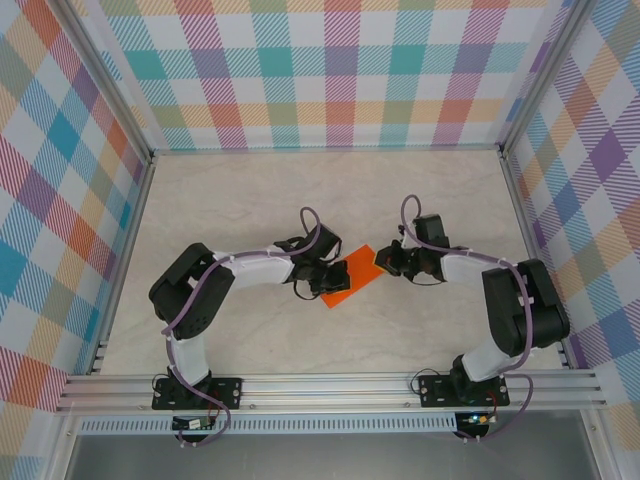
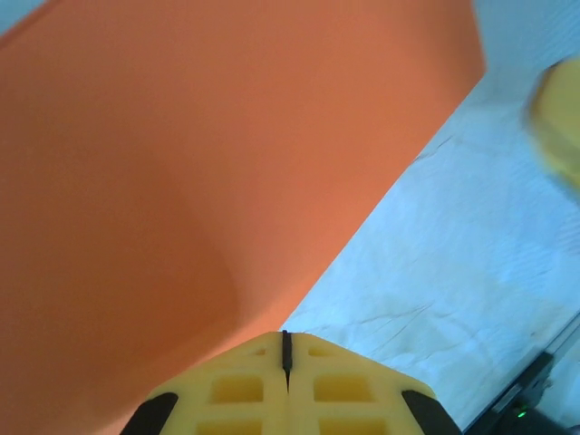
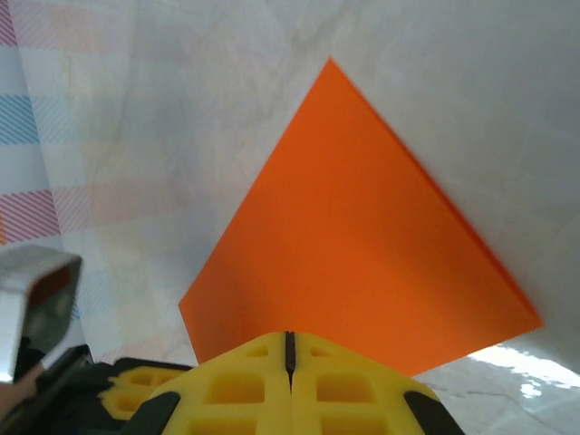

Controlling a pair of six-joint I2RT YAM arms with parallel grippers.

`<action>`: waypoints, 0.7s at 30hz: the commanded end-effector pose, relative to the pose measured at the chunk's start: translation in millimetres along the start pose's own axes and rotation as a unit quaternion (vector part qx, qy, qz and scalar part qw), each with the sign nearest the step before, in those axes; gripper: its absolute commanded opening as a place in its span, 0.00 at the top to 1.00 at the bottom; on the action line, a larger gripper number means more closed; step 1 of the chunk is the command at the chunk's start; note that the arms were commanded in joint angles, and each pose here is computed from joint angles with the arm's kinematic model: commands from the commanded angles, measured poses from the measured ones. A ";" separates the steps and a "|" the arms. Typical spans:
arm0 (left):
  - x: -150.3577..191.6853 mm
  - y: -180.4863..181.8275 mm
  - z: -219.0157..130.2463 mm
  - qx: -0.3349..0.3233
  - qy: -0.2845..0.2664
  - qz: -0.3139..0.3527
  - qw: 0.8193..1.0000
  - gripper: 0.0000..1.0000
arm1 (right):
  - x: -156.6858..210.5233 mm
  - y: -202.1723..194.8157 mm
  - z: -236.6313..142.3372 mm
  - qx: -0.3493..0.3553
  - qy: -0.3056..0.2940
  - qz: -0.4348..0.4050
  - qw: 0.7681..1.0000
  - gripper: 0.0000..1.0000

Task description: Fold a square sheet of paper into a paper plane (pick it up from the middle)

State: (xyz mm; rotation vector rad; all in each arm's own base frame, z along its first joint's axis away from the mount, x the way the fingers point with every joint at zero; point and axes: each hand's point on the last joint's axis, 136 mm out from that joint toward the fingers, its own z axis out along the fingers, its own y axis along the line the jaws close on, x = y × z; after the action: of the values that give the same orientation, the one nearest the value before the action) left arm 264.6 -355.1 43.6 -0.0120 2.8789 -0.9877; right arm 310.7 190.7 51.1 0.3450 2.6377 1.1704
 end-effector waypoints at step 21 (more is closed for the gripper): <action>-4.6 5.4 36.8 0.025 -0.103 -0.154 0.982 1.00 | 21.9 -49.5 30.9 0.057 0.057 0.051 0.995 1.00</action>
State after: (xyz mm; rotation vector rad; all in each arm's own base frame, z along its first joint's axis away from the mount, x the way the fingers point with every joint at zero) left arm 275.9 -379.0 22.0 -0.4625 2.7297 -1.0817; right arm 299.3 196.6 13.8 0.3905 2.7542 1.2218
